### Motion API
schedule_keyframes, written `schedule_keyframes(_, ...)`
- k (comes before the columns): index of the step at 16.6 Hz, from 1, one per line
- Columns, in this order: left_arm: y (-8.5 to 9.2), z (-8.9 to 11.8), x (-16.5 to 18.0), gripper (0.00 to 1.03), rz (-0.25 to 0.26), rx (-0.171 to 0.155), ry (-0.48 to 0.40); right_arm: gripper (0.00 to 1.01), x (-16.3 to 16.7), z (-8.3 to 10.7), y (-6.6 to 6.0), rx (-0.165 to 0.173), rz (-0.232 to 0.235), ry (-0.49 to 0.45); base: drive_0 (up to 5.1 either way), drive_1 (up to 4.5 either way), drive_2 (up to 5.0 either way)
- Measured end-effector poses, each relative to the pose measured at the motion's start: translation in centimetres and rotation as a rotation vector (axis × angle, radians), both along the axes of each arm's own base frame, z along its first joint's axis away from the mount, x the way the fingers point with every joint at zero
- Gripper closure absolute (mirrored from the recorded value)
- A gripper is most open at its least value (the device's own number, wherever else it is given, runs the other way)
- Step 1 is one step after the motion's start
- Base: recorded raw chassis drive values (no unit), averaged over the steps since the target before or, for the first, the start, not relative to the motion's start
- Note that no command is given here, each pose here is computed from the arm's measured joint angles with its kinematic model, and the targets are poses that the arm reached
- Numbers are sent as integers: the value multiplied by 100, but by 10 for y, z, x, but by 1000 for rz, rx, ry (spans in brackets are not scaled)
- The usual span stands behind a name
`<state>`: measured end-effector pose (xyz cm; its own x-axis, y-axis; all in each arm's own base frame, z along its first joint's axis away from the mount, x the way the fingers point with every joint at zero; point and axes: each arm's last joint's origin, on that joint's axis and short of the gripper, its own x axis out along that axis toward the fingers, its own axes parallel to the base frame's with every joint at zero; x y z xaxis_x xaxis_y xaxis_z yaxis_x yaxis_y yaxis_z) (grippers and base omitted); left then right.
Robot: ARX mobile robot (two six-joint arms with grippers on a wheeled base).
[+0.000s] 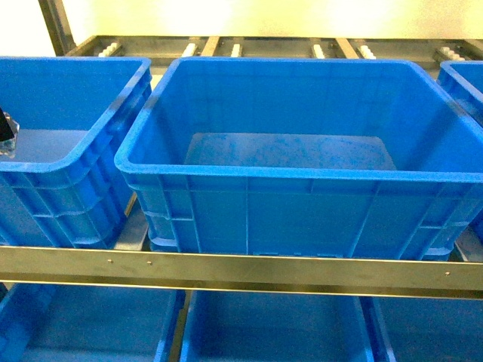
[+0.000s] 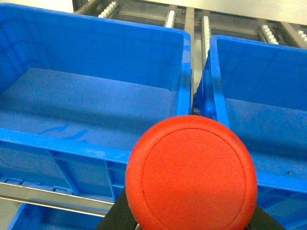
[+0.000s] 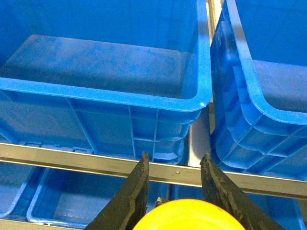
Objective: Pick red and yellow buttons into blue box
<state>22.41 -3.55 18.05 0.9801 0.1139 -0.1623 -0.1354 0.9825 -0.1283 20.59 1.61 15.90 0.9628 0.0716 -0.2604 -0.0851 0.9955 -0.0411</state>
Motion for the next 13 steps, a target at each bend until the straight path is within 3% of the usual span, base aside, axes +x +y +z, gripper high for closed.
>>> schedule_keyframes(4,1,1,0,80,8,-1,-8,72,0,0,0,-1,-1,1,-2,409,-412)
schedule_keyframes(6,0,-1,0,80,5,2,4,72,0,-2,0,-1,-1,12,0,0,0)
schedule_keyframes(7,0,0,0,80,4,0,-2,72,-2,1,-1,-9,-23,-10,0,0,0)
schedule_keyframes(8,0,0,0,80,4,0,-2,72,0,13,-1,-12,-20,-22,0,0,0)
schedule_keyframes(9,0,0,0,80,4,0,-2,72,36,37,18,4,82,-44,0,0,0)
schedule_keyframes(13,0,0,0,80,4,0,-2,72,98,39,38,4,132,-12,0,0,0)
